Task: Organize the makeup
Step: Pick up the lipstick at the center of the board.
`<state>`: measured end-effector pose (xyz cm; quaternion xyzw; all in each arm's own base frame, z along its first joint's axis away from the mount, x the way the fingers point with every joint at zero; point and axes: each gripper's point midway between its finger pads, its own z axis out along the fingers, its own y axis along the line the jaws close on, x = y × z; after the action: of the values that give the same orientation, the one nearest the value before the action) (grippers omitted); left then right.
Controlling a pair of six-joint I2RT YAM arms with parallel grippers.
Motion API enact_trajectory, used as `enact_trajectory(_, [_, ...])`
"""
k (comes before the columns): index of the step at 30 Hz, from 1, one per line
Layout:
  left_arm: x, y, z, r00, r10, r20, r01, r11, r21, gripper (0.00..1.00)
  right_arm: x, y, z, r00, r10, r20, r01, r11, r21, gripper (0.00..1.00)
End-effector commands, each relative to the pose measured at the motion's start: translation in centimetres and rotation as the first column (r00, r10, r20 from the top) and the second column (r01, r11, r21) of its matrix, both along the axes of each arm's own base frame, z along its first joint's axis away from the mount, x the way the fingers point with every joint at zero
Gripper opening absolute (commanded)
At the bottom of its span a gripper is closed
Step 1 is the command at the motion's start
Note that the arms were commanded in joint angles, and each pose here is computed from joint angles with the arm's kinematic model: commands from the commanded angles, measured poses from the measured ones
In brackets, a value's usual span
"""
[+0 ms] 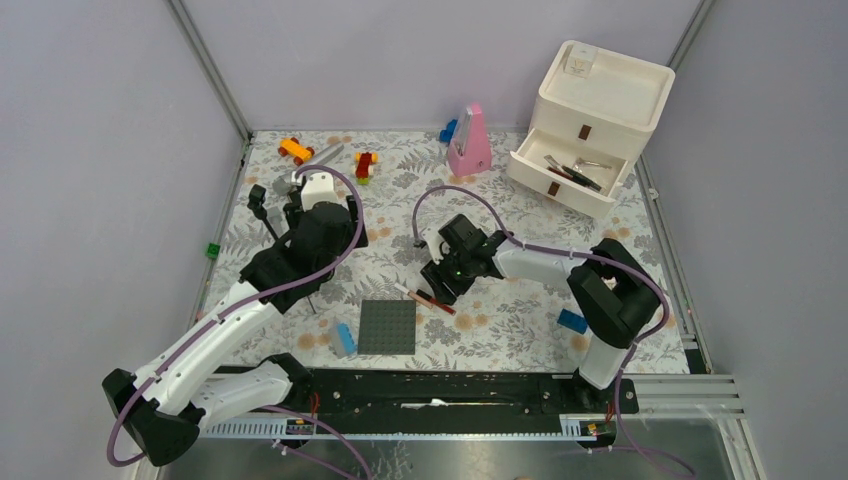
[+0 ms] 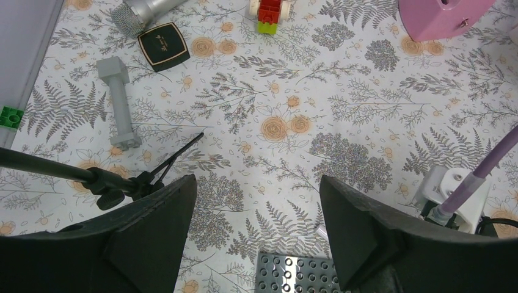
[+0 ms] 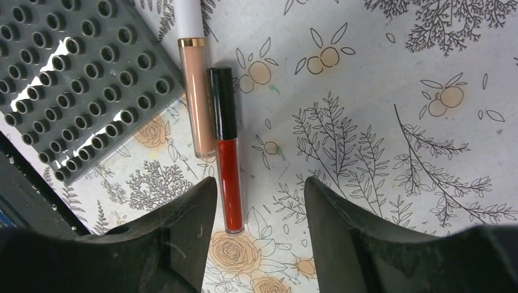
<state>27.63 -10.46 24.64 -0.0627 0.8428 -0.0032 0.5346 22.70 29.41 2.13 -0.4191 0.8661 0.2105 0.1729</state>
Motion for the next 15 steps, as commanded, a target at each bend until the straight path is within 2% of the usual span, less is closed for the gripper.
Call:
enact_trajectory(1, [0.3,0.4,0.8,0.999,0.012,0.040,-0.012,1.000,-0.013,0.81,-1.2,0.6,1.5,0.999,0.033,0.000,-0.033,0.999,0.023,0.62])
enact_trajectory(7, [0.4,0.3,0.6,0.999,0.007,0.033,-0.007,1.000,-0.014,0.81,-3.3,1.0,-0.1,0.996,0.083,-0.029,-0.084,0.996,-0.037,0.61])
enact_trajectory(15, [0.5,0.4,0.6,1.000,0.008,0.030,-0.008,1.000,-0.014,0.81,-2.6,-2.7,-2.3,0.998,0.053,0.045,-0.037,0.955,-0.296,0.55])
